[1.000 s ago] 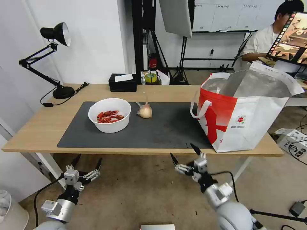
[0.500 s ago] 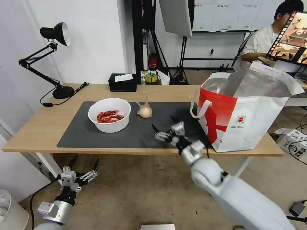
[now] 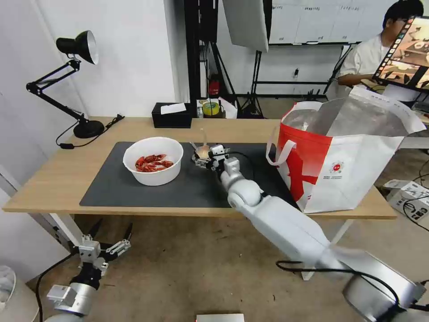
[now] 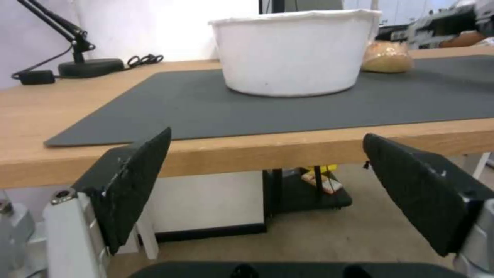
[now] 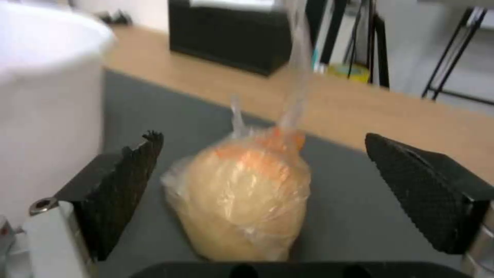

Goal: Pick up the trash from the table and place it into the takeout bag.

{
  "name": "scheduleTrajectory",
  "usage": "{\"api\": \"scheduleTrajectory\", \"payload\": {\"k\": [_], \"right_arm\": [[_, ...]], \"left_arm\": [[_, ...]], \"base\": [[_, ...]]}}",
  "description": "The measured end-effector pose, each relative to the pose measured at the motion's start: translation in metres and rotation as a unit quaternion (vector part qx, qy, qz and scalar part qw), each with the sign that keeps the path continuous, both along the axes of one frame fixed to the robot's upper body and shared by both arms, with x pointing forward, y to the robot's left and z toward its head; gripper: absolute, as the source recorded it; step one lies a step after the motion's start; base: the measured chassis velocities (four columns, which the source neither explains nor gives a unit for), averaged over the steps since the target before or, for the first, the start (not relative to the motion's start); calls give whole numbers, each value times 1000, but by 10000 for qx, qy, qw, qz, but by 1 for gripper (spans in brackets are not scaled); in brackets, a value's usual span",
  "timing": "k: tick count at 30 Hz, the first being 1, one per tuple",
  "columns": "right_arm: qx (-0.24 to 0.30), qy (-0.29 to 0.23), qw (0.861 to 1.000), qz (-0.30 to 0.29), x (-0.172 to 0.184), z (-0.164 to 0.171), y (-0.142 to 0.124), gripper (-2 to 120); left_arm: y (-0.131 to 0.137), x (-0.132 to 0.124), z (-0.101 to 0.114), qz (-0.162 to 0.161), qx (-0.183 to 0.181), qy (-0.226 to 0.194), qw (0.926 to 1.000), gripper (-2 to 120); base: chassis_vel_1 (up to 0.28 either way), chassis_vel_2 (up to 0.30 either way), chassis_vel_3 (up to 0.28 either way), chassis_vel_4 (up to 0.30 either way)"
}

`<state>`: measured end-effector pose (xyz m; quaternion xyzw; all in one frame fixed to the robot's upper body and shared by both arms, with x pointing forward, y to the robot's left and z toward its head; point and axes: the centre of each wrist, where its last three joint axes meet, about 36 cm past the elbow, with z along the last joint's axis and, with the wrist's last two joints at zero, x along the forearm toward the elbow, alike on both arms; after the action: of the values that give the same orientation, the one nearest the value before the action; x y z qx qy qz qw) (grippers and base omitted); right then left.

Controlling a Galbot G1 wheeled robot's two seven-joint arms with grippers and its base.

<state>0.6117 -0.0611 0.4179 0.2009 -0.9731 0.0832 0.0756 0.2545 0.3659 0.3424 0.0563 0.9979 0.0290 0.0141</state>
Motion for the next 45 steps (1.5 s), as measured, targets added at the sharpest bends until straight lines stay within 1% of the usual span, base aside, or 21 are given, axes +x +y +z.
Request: {"api": "scheduleTrajectory", "payload": {"k": [6,10,20,23,27,33,35,37,39,40,41,43,44,45], "right_arm": [[-23,378,9993,-54,17,1,24,100],[-95,494,9987,-107,22,6,33,100],[-214,727,9968,-240,28,13,37,100],[-166,857,9958,-272,28,12,40,100],[-153,927,9951,-321,29,10,45,100],[-81,1015,9939,-430,31,10,49,100],[-90,1056,9930,-512,32,8,49,91],[-89,1074,9928,-519,32,8,48,89],[-90,1121,9922,-535,32,7,44,77],[-90,1121,9922,-535,32,7,44,77],[-89,1132,9921,-539,32,7,42,74],[-86,1141,9919,-544,31,6,39,63],[-86,1141,9919,-544,31,6,39,63],[-86,1142,9919,-545,30,6,38,60]], "left_arm": [[1,-1,-2,2,-3,-2,10000,100],[1,-1,-2,-2,-4,-3,10000,100],[4,-3,-2,22,7,-15,10000,100],[5,-3,-2,16,24,-25,10000,100],[7,-5,-3,-44,46,-35,10000,100],[7,-6,-3,-45,47,-31,10000,100],[9,-6,-2,-25,59,-36,10000,100],[10,-7,-2,-20,58,-36,10000,100],[11,-7,-2,-10,53,-34,10000,100],[11,-7,-2,-10,53,-34,10000,100],[11,-7,-2,-11,53,-34,10000,100],[11,-7,-1,-15,53,-39,10000,100],[11,-7,-1,-15,53,-39,10000,100],[11,-7,-1,-19,53,-45,10000,100]], "base": [[0,0,0,0],[0,0,0,0],[0,0,0,0],[0,0,0,0],[0,0,0,0],[0,0,0,0],[0,0,0,0],[0,0,0,0],[0,0,0,0],[0,0,0,0],[0,0,0,0],[0,0,0,0],[0,0,0,0],[0,0,0,0]]}}
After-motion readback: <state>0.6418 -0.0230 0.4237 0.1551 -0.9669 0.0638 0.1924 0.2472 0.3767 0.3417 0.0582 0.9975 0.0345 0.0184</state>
